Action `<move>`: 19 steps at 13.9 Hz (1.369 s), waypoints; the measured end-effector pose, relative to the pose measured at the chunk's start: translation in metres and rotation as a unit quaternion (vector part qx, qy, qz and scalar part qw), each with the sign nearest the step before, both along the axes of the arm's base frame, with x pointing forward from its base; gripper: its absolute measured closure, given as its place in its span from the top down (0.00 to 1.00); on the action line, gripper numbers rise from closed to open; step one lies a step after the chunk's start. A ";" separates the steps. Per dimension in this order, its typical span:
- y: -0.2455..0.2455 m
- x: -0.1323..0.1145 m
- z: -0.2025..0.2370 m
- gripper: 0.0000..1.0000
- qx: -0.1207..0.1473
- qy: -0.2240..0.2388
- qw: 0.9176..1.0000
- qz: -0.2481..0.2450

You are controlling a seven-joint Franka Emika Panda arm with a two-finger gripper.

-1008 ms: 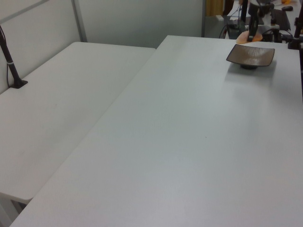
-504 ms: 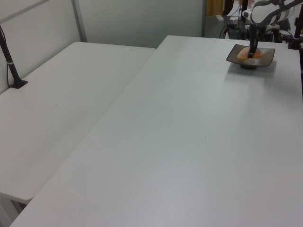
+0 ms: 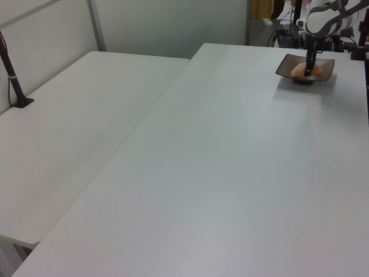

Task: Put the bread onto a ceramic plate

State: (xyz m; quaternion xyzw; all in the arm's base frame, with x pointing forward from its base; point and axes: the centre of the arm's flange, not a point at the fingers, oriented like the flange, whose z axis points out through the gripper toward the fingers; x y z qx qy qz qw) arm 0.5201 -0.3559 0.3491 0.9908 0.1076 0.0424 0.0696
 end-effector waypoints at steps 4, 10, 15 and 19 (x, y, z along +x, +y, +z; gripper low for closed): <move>0.000 0.000 -0.001 0.73 0.000 0.001 1.000 0.000; 0.001 0.001 0.014 1.00 -0.001 -0.006 1.000 0.002; 0.024 0.001 0.100 1.00 0.021 -0.008 1.000 0.007; 0.085 0.005 0.186 1.00 0.055 -0.004 0.998 -0.032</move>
